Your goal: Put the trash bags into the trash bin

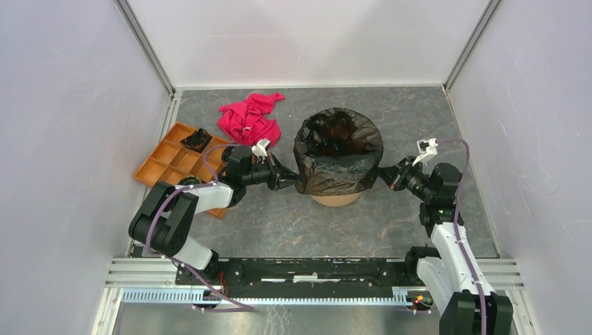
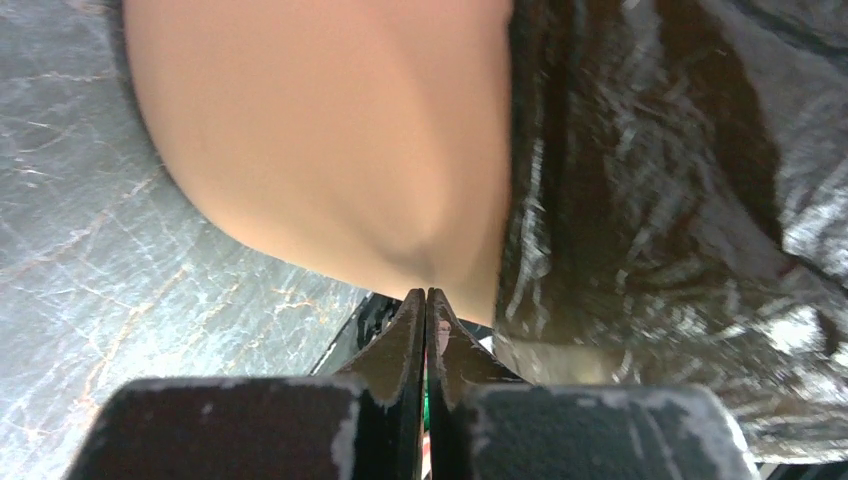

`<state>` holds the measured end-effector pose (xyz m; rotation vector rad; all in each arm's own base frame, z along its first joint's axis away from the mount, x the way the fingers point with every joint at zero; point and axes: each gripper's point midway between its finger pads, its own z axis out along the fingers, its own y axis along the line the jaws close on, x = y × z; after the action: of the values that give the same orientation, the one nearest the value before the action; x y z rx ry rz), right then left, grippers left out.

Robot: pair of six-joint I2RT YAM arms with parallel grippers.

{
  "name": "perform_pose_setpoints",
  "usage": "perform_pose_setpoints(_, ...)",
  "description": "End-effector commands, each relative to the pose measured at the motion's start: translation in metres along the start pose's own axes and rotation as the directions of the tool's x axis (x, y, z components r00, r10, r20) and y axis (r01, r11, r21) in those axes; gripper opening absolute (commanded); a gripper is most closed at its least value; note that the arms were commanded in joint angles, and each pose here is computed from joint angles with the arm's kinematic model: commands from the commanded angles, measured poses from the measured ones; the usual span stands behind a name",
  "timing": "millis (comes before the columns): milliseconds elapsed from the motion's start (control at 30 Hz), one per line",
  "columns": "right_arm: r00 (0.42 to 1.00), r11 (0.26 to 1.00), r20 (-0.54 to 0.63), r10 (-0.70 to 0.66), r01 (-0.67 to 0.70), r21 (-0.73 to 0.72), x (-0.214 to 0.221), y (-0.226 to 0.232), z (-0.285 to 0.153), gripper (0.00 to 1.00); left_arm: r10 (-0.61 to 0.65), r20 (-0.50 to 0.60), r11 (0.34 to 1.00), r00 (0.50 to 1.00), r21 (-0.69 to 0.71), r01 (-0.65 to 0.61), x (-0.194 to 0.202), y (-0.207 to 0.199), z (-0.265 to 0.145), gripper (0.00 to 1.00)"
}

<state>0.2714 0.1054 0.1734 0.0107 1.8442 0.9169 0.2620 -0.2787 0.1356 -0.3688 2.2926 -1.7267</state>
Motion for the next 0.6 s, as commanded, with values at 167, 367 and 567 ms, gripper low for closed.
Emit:
perform_pose_setpoints(167,0.996,0.996,-0.025,-0.084,0.084,0.023,0.009,-0.015,0.004,0.00,0.084,0.070,0.993,0.994,-0.091,-0.078,-0.020,0.013,0.010,0.02)
perform_pose_setpoints(367,0.985,0.983,-0.102,-0.138,0.150,0.110,0.024,-0.038,0.004,0.00,0.152,0.107,0.970,0.983,-0.207,-0.128,-0.019,0.027,-0.007,0.09)
perform_pose_setpoints(567,0.982,0.981,-0.111,-0.150,0.162,0.105,0.023,-0.035,0.004,0.00,0.246,0.107,0.940,0.963,-0.269,-0.210,0.002,0.017,-0.048,0.58)
